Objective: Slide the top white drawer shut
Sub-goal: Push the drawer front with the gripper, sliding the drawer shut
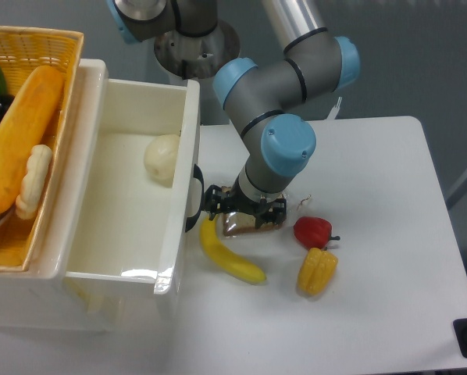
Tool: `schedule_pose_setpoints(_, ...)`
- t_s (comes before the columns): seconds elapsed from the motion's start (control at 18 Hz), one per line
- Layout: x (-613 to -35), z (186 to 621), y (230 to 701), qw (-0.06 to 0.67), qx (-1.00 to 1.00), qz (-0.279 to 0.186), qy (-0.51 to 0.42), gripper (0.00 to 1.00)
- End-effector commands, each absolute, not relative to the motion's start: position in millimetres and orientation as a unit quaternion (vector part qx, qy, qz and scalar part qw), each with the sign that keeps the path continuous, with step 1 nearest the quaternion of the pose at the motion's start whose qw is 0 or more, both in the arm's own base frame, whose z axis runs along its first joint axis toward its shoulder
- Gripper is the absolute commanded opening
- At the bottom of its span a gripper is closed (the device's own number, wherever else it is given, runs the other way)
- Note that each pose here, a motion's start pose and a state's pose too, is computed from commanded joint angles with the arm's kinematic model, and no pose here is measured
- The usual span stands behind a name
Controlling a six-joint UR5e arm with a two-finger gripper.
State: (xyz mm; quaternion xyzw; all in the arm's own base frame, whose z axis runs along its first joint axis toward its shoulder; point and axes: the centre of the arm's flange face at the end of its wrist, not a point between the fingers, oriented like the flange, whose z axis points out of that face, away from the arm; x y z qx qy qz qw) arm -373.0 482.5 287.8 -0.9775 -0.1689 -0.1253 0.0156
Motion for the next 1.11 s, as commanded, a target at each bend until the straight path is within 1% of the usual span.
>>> schedule_pose_setpoints(0.61,-362,301,484,0.024,-0.973,-0.152,-0.169,1.00)
schedule_pose_setpoints(1.11,-338,304,499,0.028,-0.975,-0.160,-0.151,1.00)
